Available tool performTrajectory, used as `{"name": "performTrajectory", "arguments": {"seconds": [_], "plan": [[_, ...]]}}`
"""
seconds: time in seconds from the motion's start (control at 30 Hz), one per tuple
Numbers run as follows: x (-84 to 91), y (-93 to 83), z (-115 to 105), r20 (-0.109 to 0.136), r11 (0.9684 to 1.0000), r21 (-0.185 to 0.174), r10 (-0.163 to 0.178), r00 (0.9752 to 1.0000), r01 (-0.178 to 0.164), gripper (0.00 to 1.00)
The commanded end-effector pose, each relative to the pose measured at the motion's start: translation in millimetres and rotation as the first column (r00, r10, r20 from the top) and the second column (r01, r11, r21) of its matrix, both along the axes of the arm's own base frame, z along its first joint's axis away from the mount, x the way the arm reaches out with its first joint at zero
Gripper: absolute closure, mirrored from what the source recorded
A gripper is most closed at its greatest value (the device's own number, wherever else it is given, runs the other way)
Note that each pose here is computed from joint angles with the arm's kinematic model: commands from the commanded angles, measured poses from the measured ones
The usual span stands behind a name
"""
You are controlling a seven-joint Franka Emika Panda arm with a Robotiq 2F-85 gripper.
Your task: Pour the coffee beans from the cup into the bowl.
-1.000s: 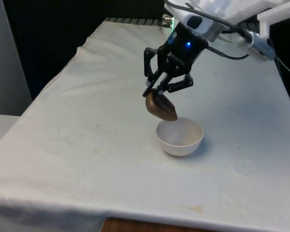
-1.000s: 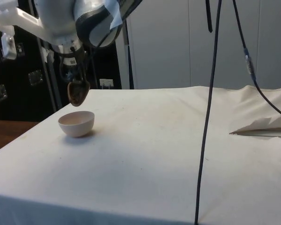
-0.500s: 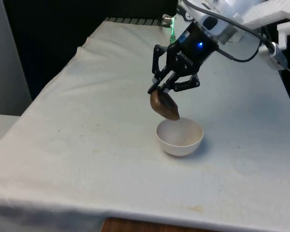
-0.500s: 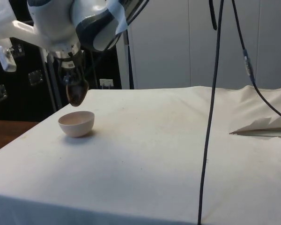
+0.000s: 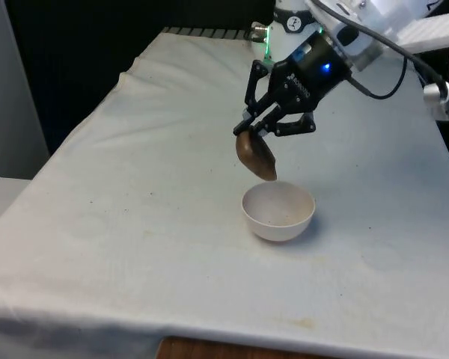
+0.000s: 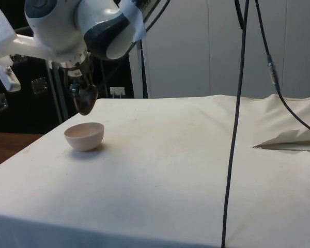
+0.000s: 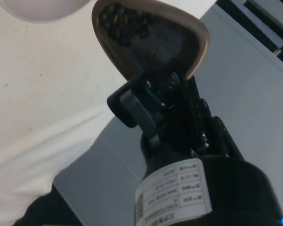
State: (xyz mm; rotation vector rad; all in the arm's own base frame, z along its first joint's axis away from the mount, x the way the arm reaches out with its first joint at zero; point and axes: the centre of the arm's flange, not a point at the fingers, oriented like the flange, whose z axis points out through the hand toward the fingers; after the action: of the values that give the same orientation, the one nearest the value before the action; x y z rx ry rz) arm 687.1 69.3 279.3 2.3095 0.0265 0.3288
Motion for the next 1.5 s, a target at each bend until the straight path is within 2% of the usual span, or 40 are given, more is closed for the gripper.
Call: {"name": "performTrajectory", "arguments": {"seconds": [0.0, 0.03, 0.23, 0.27, 0.3, 0.47, 0.5, 0.57, 0.6, 0.73, 0.77, 0.8, 0.83, 0.9, 0.93, 0.97, 1.0, 1.03, 1.23, 1.27, 1.3, 1.37, 1.4, 1.47], "plan": [[-0.9, 2.5, -1, 0.002, 0.9999, -0.016, 0.001, 1.0000, -0.001, 0.99], [-0.6, 6.1, -1, 0.004, 0.9994, -0.034, 0.003, 1.0000, -0.002, 0.99], [-2.8, 14.5, -2, 0.011, 0.9966, -0.082, 0.003, 0.9999, -0.002, 0.99], [-4.0, 12.6, -2, 0.010, 0.9973, -0.073, 0.003, 0.9999, -0.002, 0.99], [-3.6, 17.5, -3, 0.013, 0.9953, -0.097, 0.005, 0.9999, -0.003, 0.99], [-4.9, 24.4, -5, 0.019, 0.9907, -0.136, 0.006, 0.9998, -0.003, 0.99], [-5.4, 28.0, -6, 0.022, 0.9884, -0.152, 0.007, 0.9997, -0.004, 0.99], [-5.8, 30.3, -7, 0.024, 0.9860, -0.166, 0.008, 0.9997, -0.004, 0.99], [-6.6, 29.7, -6, 0.025, 0.9868, -0.162, 0.008, 0.9997, -0.004, 0.99], [-6.1, 34.9, -9, 0.030, 0.9800, -0.199, 0.009, 0.9995, -0.003, 0.99], [-6.3, 36.9, -11, 0.032, 0.9766, -0.215, 0.011, 0.9994, -0.004, 0.99], [-6.3, 36.9, -11, 0.032, 0.9766, -0.215, 0.011, 0.9994, -0.004, 0.99], [-6.2, 38.8, -12, 0.035, 0.9731, -0.230, 0.012, 0.9993, -0.003, 0.99], [-6.3, 40.5, -13, 0.037, 0.9696, -0.245, 0.012, 0.9992, -0.003, 0.99], [-7.1, 39.2, -13, 0.036, 0.9719, -0.235, 0.013, 0.9993, -0.004, 0.99], [-6.4, 41.8, -14, 0.037, 0.9677, -0.252, 0.013, 0.9992, -0.003, 0.99], [-6.6, 43.1, -15, 0.038, 0.9657, -0.260, 0.014, 0.9992, -0.003, 0.99], [-6.6, 45.1, -17, 0.041, 0.9618, -0.274, 0.015, 0.9991, -0.003, 0.99], [-7.1, 51.3, -21, 0.047, 0.9470, -0.321, 0.018, 0.9987, -0.002, 0.99], [-7.7, 50.3, -20, 0.046, 0.9501, -0.312, 0.019, 0.9987, -0.004, 0.99], [-7.1, 52.0, -22, 0.048, 0.9444, -0.329, 0.018, 0.9987, -0.002, 0.99], [-7.5, 54.2, -23, 0.051, 0.9388, -0.344, 0.021, 0.9985, -0.002, 0.99], [-8.1, 57.2, -25, 0.053, 0.9334, -0.359, 0.023, 0.9983, -0.003, 0.99], [-8.1, 58.9, -26, 0.056, 0.9275, -0.374, 0.024, 0.9982, -0.002, 0.99]]}}
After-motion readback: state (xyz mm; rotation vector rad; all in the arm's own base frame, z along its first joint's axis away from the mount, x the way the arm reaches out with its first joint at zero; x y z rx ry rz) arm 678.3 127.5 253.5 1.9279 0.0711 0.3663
